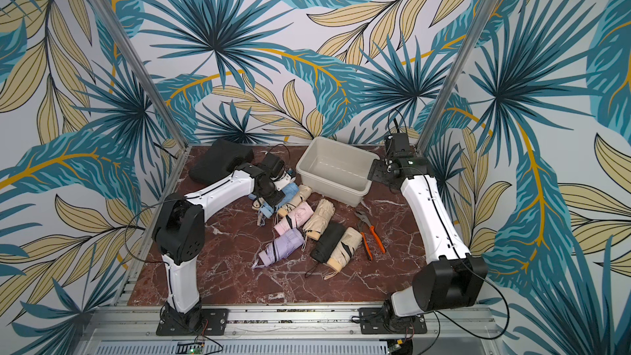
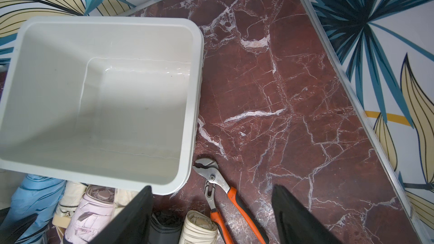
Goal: Put the umbrella into the storage box
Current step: Pick up the umbrella from the center of the board.
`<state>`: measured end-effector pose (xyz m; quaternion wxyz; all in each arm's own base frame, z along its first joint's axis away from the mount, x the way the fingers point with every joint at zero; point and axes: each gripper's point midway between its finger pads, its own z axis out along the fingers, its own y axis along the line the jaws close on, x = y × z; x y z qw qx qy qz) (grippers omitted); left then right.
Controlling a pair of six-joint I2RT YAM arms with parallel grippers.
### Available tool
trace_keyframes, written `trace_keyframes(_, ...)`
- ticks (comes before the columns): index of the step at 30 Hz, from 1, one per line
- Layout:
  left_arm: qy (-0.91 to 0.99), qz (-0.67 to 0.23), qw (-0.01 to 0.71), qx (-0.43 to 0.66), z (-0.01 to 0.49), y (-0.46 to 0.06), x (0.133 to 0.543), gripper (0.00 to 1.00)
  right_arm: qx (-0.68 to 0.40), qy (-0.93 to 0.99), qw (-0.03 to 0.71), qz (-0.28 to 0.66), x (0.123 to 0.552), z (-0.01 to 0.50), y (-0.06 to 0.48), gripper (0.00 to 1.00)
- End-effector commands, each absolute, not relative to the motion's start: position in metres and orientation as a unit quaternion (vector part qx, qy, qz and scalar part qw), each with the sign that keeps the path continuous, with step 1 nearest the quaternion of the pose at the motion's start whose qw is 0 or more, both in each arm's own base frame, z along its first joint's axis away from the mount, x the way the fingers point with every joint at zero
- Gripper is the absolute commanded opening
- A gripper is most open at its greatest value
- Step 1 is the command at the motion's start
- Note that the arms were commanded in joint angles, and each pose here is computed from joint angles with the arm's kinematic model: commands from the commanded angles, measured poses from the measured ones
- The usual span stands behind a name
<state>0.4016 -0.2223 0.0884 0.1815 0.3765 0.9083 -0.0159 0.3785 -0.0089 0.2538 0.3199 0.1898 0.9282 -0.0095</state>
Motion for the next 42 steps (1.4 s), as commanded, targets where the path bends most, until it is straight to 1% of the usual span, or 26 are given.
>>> trace_keyframes(1, 0.909, -0.047, 0.205, 0.360, 0.119, -0.227, 0.390, 0.21, 0.192, 0.930, 0.312, -0.010, 0.368, 0.250, -0.010, 0.81)
trace_keyframes(8, 0.912, -0.079, 0.246, 0.317, 0.156, -0.227, 0.381, 0.07, 0.190, 0.927, 0.323, 0.002, 0.362, 0.258, -0.007, 0.82)
trace_keyframes(13, 0.908, -0.138, 0.313, 0.243, 0.203, -0.233, 0.378, 0.00, 0.189, 0.923, 0.335, 0.017, 0.360, 0.268, -0.003, 0.81)
trace_keyframes(18, 0.881, -0.238, 0.390, 0.124, 0.256, -0.240, 0.377, 0.00, 0.181, 0.920, 0.341, 0.063, 0.360, 0.276, 0.012, 0.81)
trace_keyframes(22, 0.846, -0.319, 0.427, 0.023, 0.286, -0.238, 0.374, 0.00, 0.172, 0.914, 0.346, 0.123, 0.362, 0.284, 0.031, 0.81)
trace_keyframes(24, 0.819, -0.361, 0.445, -0.026, 0.300, -0.235, 0.373, 0.00, 0.168, 0.909, 0.345, 0.166, 0.365, 0.288, 0.046, 0.81)
trace_keyframes(27, 0.788, -0.406, 0.451, -0.103, 0.310, -0.227, 0.372, 0.00, 0.160, 0.896, 0.338, 0.238, 0.368, 0.295, 0.072, 0.81)
trace_keyframes(29, 0.765, -0.436, 0.451, -0.147, 0.317, -0.222, 0.371, 0.00, 0.144, 0.886, 0.331, 0.292, 0.368, 0.299, 0.096, 0.81)
trace_keyframes(32, 0.725, -0.481, 0.451, -0.201, 0.327, -0.215, 0.371, 0.00, 0.113, 0.869, 0.331, 0.349, 0.365, 0.306, 0.134, 0.81)
trace_keyframes(38, 0.643, -0.559, 0.460, -0.251, 0.352, -0.207, 0.368, 0.00, 0.043, 0.821, 0.328, 0.466, 0.351, 0.323, 0.222, 0.86)
trace_keyframes(39, 0.635, -0.567, 0.458, -0.253, 0.354, -0.207, 0.368, 0.00, 0.043, 0.815, 0.321, 0.480, 0.349, 0.322, 0.232, 0.88)
trace_keyframes(40, 0.628, -0.575, 0.457, -0.256, 0.356, -0.207, 0.368, 0.00, 0.036, 0.802, 0.329, 0.498, 0.351, 0.329, 0.243, 0.93)
trace_keyframes(42, 0.622, -0.583, 0.453, -0.261, 0.357, -0.207, 0.368, 0.00, 0.031, 0.792, 0.328, 0.513, 0.352, 0.331, 0.261, 0.95)
